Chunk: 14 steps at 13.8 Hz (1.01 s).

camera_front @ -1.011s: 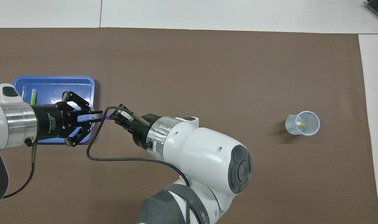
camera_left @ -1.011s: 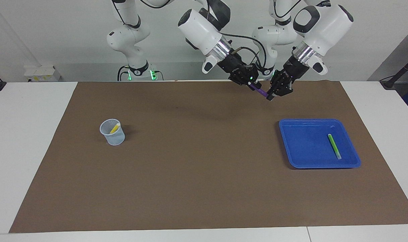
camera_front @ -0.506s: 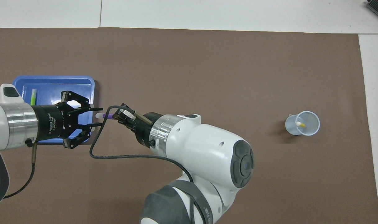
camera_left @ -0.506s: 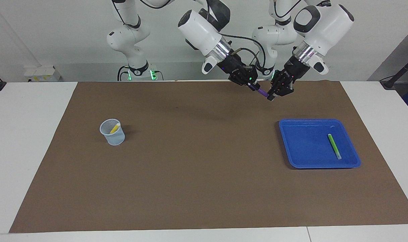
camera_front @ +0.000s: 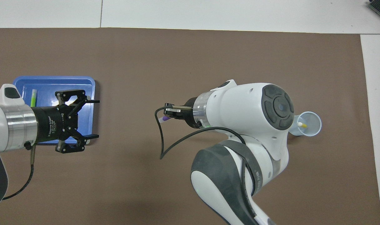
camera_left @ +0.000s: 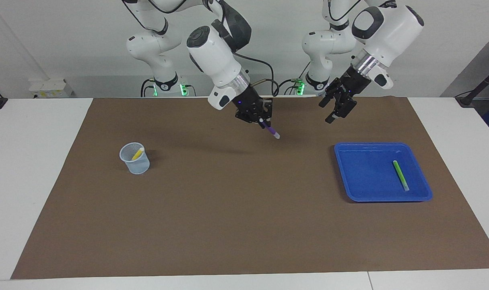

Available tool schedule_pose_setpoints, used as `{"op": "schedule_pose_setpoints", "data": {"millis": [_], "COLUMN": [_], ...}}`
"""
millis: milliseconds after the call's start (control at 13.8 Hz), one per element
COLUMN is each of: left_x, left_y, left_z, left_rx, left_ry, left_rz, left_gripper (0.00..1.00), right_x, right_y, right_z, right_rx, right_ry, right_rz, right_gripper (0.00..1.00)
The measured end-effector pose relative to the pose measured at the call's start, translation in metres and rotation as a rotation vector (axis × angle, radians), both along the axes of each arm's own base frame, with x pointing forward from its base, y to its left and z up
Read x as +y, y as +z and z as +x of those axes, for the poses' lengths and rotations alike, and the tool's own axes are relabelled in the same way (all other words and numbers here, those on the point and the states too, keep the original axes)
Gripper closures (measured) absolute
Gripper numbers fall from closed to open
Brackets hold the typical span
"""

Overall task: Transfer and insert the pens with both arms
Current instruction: 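Carry the purple pen with the right gripper to the white cup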

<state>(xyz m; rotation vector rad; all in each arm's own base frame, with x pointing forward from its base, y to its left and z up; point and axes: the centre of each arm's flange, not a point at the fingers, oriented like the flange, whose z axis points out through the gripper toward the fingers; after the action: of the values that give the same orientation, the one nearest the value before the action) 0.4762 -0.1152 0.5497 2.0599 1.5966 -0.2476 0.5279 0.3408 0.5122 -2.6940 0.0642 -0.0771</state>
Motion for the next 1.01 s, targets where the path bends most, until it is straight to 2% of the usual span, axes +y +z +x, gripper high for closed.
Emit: {"op": "schedule_pose_setpoints", "data": {"millis": [217, 361, 650, 795, 1011], "left_x": [0.029, 0.052, 0.090, 0.105, 0.130], "left_y": [-0.004, -0.006, -0.013, -0.016, -0.021], "left_z": [0.000, -0.003, -0.009, -0.011, -0.013], "left_rx": [-0.066, -0.114, -0.197, -0.240, -0.279], "left_ry": [-0.173, -0.306, -0.595, -0.759, -0.915], "left_rz": [0.029, 0.054, 0.173, 0.236, 0.304], "left_gripper": [0.00, 0.00, 0.00, 0.00, 0.00], "right_x": [-0.067, -0.122, -0.207, -0.231, -0.290], "right_y": [-0.005, -0.003, 0.002, -0.010, -0.043], "right_z": [0.008, 0.013, 0.018, 0.019, 0.027], "right_rx": [0.005, 0.027, 0.062, 0.070, -0.005], "right_ry": [0.258, 0.410, 0.666, 0.760, 0.892], "right_rz": [-0.230, -0.353, -0.587, -0.641, -0.648], "right_gripper": [0.81, 0.81, 0.81, 0.81, 0.81]}}
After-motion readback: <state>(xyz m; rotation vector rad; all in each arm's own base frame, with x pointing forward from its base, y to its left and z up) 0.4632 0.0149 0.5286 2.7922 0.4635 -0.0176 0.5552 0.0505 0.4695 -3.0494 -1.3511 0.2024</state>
